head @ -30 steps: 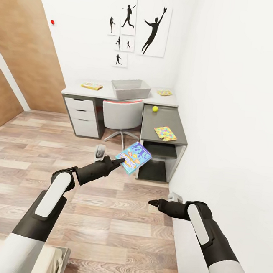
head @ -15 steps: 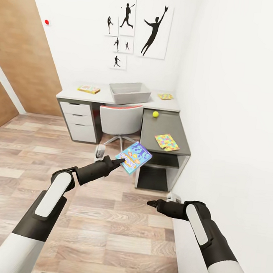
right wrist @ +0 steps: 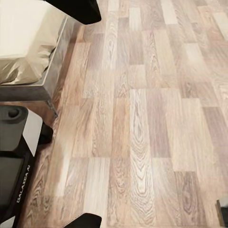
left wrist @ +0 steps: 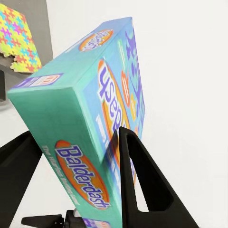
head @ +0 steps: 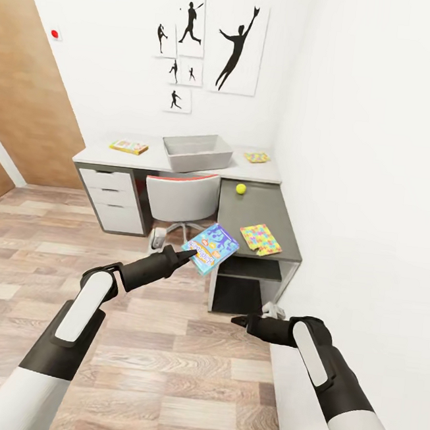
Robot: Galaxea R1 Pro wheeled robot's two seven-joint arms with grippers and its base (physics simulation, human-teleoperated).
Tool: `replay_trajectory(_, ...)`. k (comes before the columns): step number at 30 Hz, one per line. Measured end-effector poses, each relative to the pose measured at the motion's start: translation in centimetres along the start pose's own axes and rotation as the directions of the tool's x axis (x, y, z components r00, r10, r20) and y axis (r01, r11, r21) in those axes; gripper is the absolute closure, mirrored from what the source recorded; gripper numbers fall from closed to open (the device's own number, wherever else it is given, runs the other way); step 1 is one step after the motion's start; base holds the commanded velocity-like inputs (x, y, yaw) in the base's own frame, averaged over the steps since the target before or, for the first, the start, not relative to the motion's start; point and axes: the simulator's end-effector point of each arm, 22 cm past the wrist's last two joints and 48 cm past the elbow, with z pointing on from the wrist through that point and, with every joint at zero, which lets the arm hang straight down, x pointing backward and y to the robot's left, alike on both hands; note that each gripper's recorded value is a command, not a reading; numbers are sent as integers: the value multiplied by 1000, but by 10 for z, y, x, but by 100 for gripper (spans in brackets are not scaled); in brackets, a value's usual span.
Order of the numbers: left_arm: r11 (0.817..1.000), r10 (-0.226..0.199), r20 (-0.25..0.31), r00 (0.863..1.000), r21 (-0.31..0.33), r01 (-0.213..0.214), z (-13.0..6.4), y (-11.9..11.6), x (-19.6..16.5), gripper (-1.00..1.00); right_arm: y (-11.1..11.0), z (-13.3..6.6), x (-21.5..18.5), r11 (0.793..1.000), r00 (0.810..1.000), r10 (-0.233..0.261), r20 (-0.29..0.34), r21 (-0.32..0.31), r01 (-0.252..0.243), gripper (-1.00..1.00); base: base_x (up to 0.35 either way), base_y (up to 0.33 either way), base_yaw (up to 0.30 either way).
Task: Put all the toys in the child's room - the three board games (two on the bed and one on the table), the two jigsaw puzzles on the table, and the tennis ball on the table - inside the toy box on the table in the child's room.
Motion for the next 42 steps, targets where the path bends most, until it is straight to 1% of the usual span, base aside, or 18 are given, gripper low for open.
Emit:
replay_trajectory(4,1000,0,-1,1000,0,0,0,0,0,100,1,-1,-3,1000,1000,-5,7,-1,5,-100,243,0,-11)
replay_trajectory(11,1000,1,1,1000,7,-1,0,-4,-1,100,5,-6,-9,1000,1000,-15,24,-4,15,-100,83,0,-4)
replay_trajectory(42,999,39,17,999,36,-39,-7,-33,-8,100,20,-26,-24,999,997,-44,69,-11,45,-100,5,0,0)
